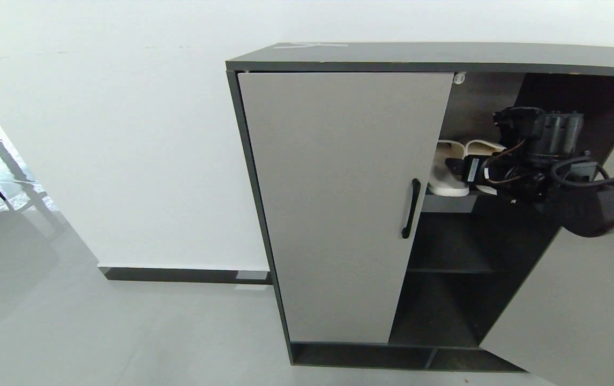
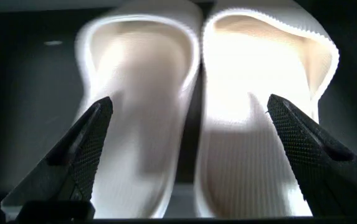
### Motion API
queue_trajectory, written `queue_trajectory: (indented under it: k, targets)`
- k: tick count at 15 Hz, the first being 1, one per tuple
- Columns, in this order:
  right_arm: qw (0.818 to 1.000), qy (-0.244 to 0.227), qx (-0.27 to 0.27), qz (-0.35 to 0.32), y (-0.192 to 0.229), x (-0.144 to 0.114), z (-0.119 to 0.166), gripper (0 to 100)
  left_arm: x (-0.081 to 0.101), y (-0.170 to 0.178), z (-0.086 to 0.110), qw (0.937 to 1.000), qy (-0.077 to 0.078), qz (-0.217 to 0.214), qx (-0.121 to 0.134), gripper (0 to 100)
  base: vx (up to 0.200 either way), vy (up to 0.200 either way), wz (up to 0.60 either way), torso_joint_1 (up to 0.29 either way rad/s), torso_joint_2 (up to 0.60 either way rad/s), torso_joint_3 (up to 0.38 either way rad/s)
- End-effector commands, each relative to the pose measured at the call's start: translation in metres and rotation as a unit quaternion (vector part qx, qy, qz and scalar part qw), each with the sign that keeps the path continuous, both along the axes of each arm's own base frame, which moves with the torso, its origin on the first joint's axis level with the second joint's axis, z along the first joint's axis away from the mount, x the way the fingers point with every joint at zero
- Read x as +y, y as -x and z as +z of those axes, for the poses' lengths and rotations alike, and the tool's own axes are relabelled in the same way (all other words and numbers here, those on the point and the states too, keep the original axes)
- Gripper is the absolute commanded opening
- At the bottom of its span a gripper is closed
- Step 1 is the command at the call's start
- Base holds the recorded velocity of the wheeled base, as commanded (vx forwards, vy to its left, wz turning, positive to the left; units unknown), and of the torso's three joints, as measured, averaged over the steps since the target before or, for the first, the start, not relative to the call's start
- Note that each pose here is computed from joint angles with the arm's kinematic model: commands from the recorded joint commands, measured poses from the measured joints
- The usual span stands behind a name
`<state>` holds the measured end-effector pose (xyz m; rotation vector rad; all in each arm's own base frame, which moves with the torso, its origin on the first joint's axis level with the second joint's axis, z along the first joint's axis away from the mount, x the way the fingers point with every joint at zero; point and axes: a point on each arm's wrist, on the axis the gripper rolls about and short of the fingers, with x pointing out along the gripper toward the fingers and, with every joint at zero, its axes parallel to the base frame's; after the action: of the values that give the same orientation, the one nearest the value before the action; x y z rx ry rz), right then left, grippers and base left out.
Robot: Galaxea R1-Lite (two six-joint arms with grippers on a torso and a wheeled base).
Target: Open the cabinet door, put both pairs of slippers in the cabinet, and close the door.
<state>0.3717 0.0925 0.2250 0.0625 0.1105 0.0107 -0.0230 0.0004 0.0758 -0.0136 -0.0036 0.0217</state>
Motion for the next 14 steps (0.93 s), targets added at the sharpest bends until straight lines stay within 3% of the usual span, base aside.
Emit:
queue_trajectory:
  k: [1, 5, 7, 8, 9, 11, 14]
  targets:
    - [1.0, -0.005, -0.014, 0.018, 0.025, -0.004, 0.013, 100, 0.0, 0.0, 0.0, 1.0, 0.0, 0.0, 0.001, 0, -0.2, 0.0, 0.0, -0.007, 0.0, -0.002]
    - [0.997, -0.012, -0.03, 0.076, 0.069, -0.009, 0.015, 100, 0.0, 0.0, 0.0, 1.0, 0.0, 0.0, 0.001, 0, -0.2, 0.0, 0.0, -0.001, 0.0, 0.001]
    - [0.983, -0.021, -0.025, 0.182, 0.111, -0.014, 0.005, 100, 0.0, 0.0, 0.0, 1.0, -0.001, -0.001, 0.0, 0, -0.2, 0.0, 0.0, 0.002, 0.0, 0.0]
    - [0.968, -0.028, -0.015, 0.249, 0.134, -0.018, 0.0, 100, 0.0, 0.0, 0.0, 1.0, -0.001, -0.001, 0.0, 0, -0.2, 0.0, 0.0, 0.007, 0.01, -0.002]
    - [0.931, -0.04, -0.001, 0.363, 0.168, -0.023, -0.011, 100, 0.0, 0.0, 0.0, 1.0, -0.001, -0.001, 0.0, 0, -0.2, 0.0, 0.0, 0.002, 0.01, 0.002]
    - [0.878, -0.055, 0.015, 0.476, 0.198, -0.032, -0.024, 100, 0.0, 0.0, 0.0, 1.0, -0.002, -0.002, 0.0, 0, 0.0, -0.2, 0.0, 0.005, 0.0, 0.005]
    - [0.872, -0.057, 0.022, 0.485, 0.2, -0.032, -0.028, 100, 0.0, 0.0, 0.0, 1.0, -0.002, -0.002, 0.0, 0, 0.0, -0.2, 0.0, 0.001, 0.0, 0.009]
